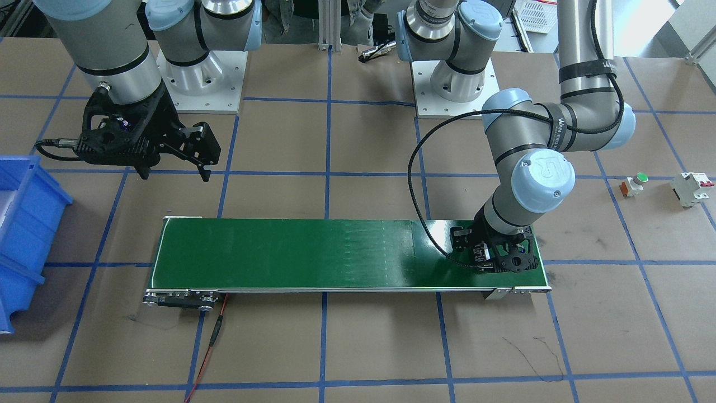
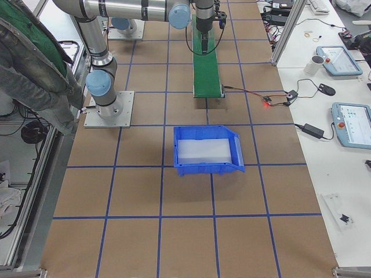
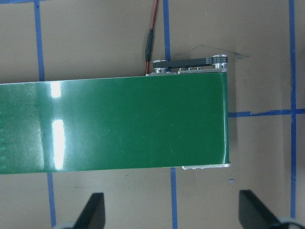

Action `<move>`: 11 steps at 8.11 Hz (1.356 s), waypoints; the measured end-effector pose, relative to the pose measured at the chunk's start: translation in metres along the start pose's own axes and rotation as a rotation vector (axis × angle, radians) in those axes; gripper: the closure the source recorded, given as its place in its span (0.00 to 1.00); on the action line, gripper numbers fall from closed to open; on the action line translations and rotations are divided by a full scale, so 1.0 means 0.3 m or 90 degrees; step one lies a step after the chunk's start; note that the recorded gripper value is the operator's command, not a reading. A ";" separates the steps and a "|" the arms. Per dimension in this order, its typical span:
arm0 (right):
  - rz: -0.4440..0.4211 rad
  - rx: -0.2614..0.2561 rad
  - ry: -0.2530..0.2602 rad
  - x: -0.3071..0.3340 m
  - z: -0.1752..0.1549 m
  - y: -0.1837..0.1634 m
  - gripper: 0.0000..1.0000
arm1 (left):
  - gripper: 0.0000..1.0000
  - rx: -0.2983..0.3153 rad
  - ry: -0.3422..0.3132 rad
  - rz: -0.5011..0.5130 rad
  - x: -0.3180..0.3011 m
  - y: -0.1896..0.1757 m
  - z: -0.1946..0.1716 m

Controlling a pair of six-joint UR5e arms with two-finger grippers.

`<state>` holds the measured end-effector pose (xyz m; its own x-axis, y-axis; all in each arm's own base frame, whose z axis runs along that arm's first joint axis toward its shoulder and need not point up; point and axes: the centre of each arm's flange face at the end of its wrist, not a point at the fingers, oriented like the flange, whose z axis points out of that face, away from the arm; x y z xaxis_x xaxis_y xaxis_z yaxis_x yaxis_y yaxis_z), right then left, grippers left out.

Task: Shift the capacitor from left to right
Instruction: 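Release the capacitor onto the belt and raise the left gripper, then lower the right gripper toward the capacitor riding along the belt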

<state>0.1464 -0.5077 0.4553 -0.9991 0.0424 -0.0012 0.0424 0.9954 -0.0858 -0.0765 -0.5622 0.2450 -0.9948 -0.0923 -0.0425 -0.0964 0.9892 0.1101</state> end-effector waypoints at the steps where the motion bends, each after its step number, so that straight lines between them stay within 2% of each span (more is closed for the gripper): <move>1: 0.000 0.000 0.000 0.000 0.000 0.000 0.00 | 0.00 -0.019 -0.001 0.001 -0.004 0.025 -0.048; 3: 0.000 0.000 0.000 0.000 -0.001 0.000 0.00 | 0.00 -0.023 0.001 -0.003 -0.026 0.029 -0.282; 4: 0.000 0.000 0.000 0.000 0.000 0.000 0.00 | 0.00 -0.010 0.002 -0.003 -0.036 0.020 -0.425; 6: 0.000 0.000 0.000 0.000 0.001 -0.001 0.00 | 0.00 0.044 0.002 -0.002 -0.054 -0.001 -0.647; 8: -0.003 -0.001 -0.001 0.003 0.004 -0.004 0.00 | 0.00 0.087 -0.007 -0.003 -0.068 0.013 -0.769; 11: -0.016 -0.006 -0.002 0.008 0.020 -0.007 0.00 | 0.00 0.125 -0.035 -0.007 -0.085 0.076 -0.874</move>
<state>0.1439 -0.5104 0.4494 -0.9998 0.0178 -0.0020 0.0179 0.9969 -0.0765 -0.0618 -0.5672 0.5091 -0.9901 -0.1015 -0.0972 -0.0932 0.9919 -0.0869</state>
